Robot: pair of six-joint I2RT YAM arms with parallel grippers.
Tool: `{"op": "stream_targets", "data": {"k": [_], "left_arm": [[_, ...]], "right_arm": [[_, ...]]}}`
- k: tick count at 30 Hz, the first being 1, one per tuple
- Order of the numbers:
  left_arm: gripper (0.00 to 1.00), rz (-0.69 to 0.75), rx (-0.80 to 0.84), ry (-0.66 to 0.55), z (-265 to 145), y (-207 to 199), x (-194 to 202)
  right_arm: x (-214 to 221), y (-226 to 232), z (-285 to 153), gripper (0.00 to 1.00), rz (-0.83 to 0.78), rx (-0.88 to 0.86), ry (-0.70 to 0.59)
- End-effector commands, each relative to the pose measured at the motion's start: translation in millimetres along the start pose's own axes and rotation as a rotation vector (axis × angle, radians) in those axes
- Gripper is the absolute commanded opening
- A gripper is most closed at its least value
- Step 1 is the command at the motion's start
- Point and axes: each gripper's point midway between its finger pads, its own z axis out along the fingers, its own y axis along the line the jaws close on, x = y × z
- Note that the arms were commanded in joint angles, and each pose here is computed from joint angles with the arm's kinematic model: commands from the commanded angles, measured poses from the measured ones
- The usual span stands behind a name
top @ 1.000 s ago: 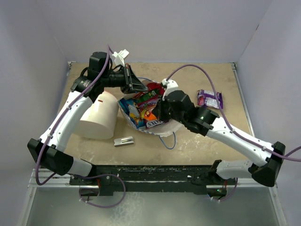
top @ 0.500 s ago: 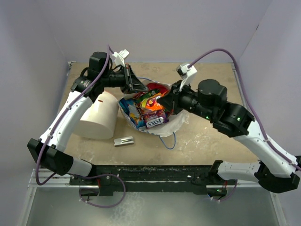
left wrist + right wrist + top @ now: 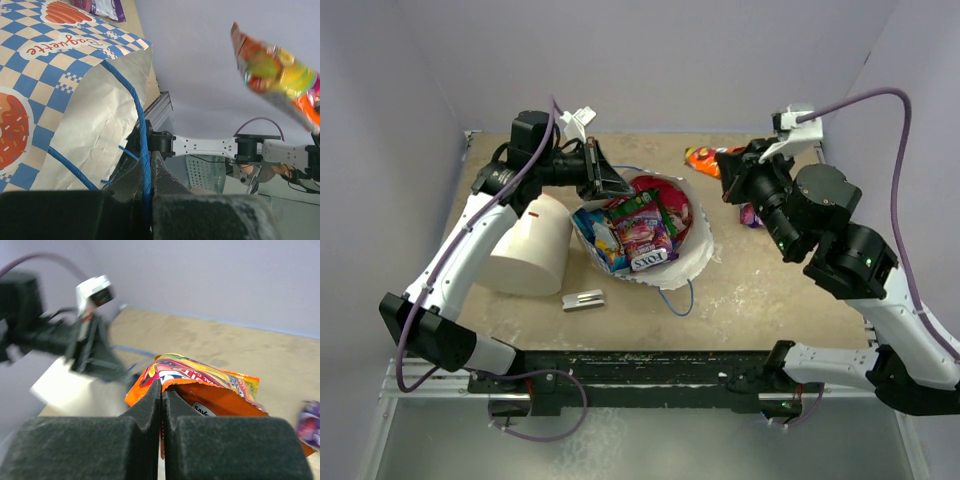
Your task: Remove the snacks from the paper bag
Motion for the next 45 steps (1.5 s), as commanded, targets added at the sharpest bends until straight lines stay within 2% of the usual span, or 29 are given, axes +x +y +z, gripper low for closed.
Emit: {"op": "stream_targets", "data": {"k": [1,3,6,12,18,25,32,36,41,45], "left_arm": [[0.0,0.045,0.034,0.014,0,-9,1],[0.0,0.046,0.029,0.015,1,-8,0],[0.0,0.044,0.021,0.021,3,-4,0],[0.0,0.048,0.009,0.02,4,-2,-1],[0.0,0.059,-0.004,0.016,2,1,0],[0.0,0.065,0.004,0.024,4,0,0],[0.0,0.074,0.015,0.037,3,-2,2],[0.0,0.081,0.02,0.037,2,-3,2],[0.0,0.086,0.024,0.041,2,-3,4],[0.0,0.088,0.029,0.04,3,-4,3]], "right_arm": [[-44,-75,-12,0.0,0.037,0.435,-0.216],[-46,-95,-9,0.0,0.017,0.525,-0.235],[-36,-129,12,0.0,0.029,0.571,-0.205],[22,-183,62,0.0,0.035,0.583,-0.022],[93,-246,81,0.0,0.109,0.642,0.196],[148,-272,106,0.0,0.19,0.405,0.368],[189,-280,140,0.0,0.161,0.228,0.545],[207,-300,138,0.0,0.084,0.271,0.654],[244,-335,108,0.0,-0.072,0.357,0.817],[267,-351,85,0.0,-0.007,0.356,0.847]]}}
